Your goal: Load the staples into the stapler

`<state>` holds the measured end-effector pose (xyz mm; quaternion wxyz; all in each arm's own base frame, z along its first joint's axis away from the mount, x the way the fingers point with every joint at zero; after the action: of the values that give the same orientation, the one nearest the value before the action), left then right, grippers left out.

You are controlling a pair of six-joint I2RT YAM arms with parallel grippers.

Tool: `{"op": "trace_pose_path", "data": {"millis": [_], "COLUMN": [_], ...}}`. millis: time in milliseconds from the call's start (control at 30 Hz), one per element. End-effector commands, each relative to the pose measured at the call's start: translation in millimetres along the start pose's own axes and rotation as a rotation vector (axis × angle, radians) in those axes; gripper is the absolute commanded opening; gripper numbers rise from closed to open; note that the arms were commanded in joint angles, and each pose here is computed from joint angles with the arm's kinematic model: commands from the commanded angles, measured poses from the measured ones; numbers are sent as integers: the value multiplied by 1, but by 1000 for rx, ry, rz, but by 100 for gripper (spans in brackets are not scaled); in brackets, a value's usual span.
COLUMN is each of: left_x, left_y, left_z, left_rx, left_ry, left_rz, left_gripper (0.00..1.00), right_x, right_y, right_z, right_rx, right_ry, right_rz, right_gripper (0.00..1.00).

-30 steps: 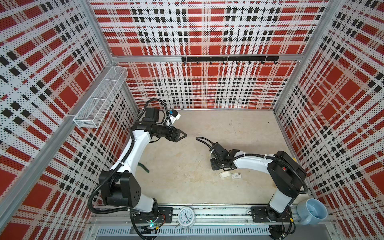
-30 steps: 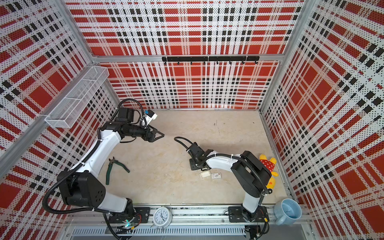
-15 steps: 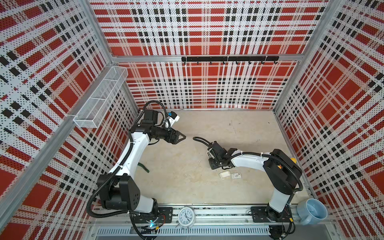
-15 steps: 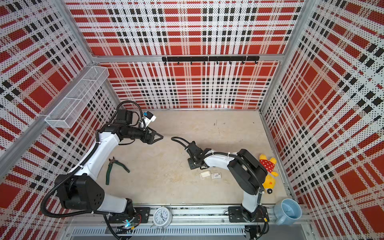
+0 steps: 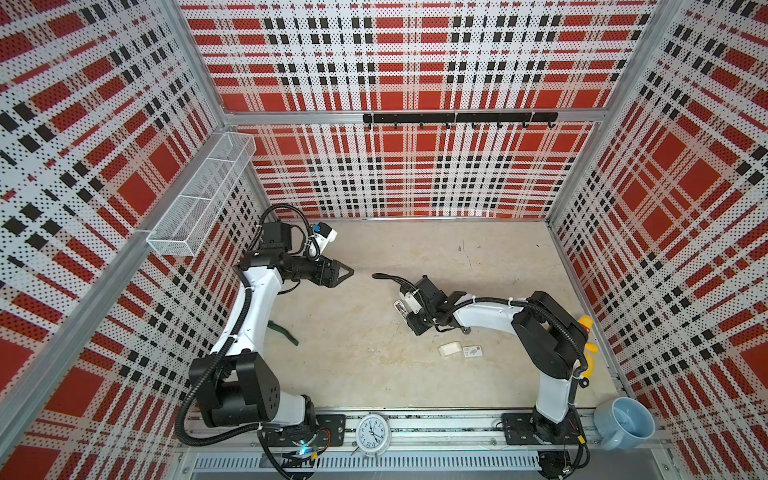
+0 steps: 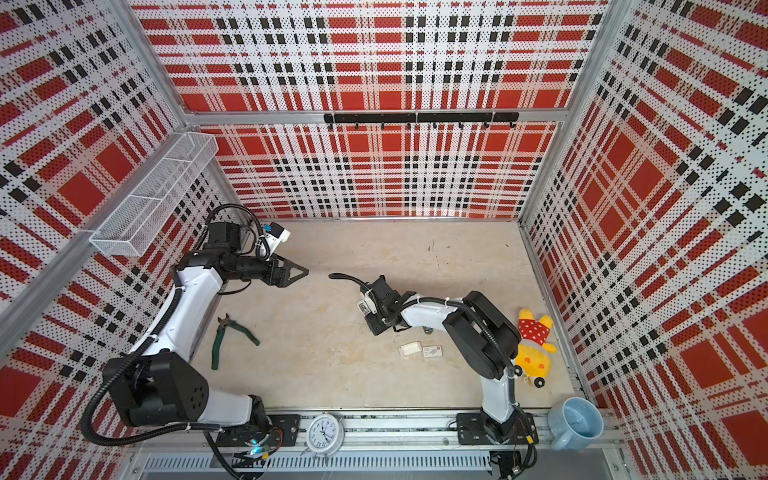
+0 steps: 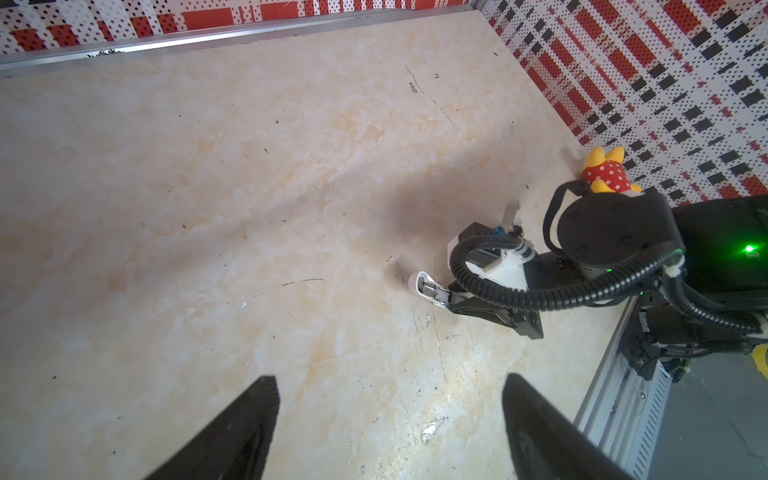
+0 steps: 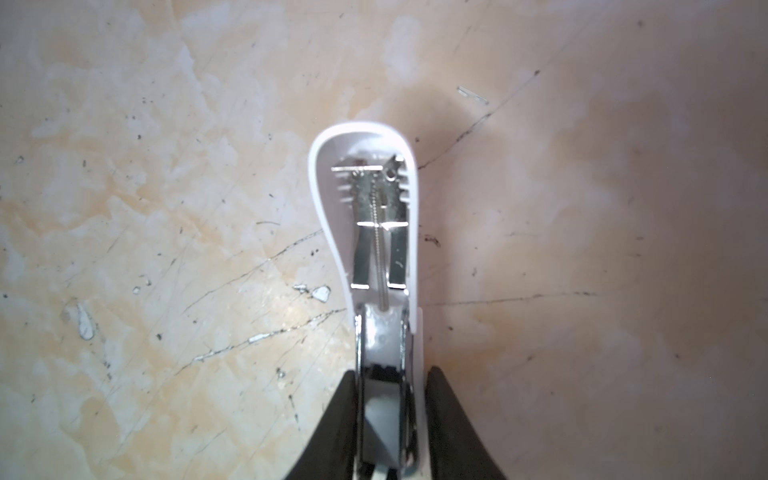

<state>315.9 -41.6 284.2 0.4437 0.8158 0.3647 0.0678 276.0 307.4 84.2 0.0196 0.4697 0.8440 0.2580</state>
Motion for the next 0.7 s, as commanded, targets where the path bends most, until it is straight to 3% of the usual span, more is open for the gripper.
{"op": "trace_pose_path", "data": {"millis": [0, 200, 433, 667], "left_x": [0, 13, 17, 21], "left_y": [-5, -10, -4, 13], "left_z": [3, 23, 56, 90], "left_rx": [23, 60, 153, 165], "left_ry": [-12, -65, -10, 36], "left_rz": [56, 36, -27, -79], "left_gripper": [86, 86, 83, 83], "right_x": [5, 1, -5, 15], "right_y": [12, 27, 24, -9], "right_z": [-4, -26, -69, -59], "right_rx": [-28, -97, -114, -38], "right_ry": [24, 63, 41, 275], "right_rz": [-58, 14, 250, 495], "right_gripper": [38, 42, 36, 25]}}
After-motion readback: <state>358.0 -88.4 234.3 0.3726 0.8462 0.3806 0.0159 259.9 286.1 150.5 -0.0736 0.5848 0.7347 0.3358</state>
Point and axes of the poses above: each gripper's point midway between its finger pads, its own z axis out along the fingers, its own x axis along the line the jaws close on, y = z × x, the point moved 7 cm from there along -z, back along the fingers, and after that the axes turned 8 degrees about z, right-handed, at the moved point
